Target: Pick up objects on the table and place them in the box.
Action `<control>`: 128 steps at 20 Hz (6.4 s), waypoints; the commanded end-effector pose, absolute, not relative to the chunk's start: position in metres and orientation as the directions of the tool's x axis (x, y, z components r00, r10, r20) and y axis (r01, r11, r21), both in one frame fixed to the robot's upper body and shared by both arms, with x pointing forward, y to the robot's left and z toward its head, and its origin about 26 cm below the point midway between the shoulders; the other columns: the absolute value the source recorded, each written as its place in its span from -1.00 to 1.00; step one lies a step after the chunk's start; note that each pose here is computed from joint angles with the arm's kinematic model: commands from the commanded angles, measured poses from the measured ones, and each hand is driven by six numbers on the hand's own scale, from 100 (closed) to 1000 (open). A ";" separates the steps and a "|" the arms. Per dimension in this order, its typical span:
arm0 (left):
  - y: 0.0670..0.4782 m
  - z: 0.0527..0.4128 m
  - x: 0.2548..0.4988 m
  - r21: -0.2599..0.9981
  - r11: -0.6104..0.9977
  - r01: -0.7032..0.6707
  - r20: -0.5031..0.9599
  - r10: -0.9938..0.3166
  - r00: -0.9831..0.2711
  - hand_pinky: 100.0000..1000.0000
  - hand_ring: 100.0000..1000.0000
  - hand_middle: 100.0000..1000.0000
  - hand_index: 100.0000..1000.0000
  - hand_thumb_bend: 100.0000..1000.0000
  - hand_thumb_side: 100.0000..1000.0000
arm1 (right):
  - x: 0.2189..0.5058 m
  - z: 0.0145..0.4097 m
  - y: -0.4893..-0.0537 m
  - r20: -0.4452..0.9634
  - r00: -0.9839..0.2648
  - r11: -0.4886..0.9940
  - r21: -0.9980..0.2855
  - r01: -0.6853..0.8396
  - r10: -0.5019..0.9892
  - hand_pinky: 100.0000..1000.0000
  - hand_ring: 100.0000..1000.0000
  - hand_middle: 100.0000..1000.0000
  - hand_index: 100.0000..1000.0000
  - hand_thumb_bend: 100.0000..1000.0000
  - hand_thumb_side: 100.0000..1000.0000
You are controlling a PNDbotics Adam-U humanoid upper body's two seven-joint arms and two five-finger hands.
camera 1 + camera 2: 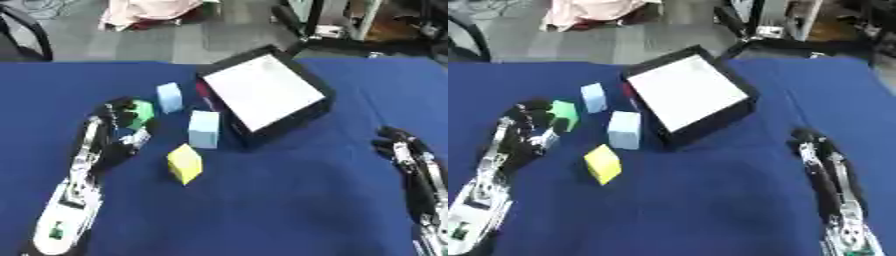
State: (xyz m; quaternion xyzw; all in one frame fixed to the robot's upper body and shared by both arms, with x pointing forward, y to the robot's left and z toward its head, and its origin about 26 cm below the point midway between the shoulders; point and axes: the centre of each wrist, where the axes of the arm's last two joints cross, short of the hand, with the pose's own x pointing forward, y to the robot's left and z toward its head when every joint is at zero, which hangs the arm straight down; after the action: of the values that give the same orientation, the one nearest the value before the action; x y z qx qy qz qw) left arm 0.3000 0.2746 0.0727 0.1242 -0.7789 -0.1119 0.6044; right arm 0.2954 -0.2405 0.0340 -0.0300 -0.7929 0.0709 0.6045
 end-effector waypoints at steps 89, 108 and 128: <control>0.160 0.171 0.480 0.991 -0.131 0.001 -0.121 -0.919 -0.374 0.28 -0.18 -0.25 0.07 -0.15 -0.41 | 0.295 0.037 -0.231 0.953 -0.276 0.979 -0.161 -0.123 0.122 0.58 0.47 0.44 0.54 -1.00 0.42; 0.202 0.230 0.470 0.987 -0.162 0.020 -0.141 -0.909 -0.391 0.54 0.28 0.31 0.64 0.50 0.03 | 0.295 0.037 -0.234 0.952 -0.275 0.981 -0.165 -0.104 0.132 0.57 0.47 0.44 0.54 -1.00 0.42; 0.295 0.143 0.490 0.954 -0.069 0.293 -0.105 -0.988 0.110 0.49 0.20 0.23 0.59 0.27 -0.24 | 0.296 0.037 -0.234 0.953 -0.275 0.982 -0.162 -0.100 0.129 0.57 0.47 0.44 0.54 -1.00 0.42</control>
State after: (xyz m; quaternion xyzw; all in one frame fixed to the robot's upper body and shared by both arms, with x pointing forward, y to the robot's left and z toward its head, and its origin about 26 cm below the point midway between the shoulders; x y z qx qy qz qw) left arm 0.4874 0.2916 0.1317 0.4613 -0.3578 -0.5694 0.5788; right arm 0.2930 -0.2313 0.0291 -0.0050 -0.7853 0.0939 0.6120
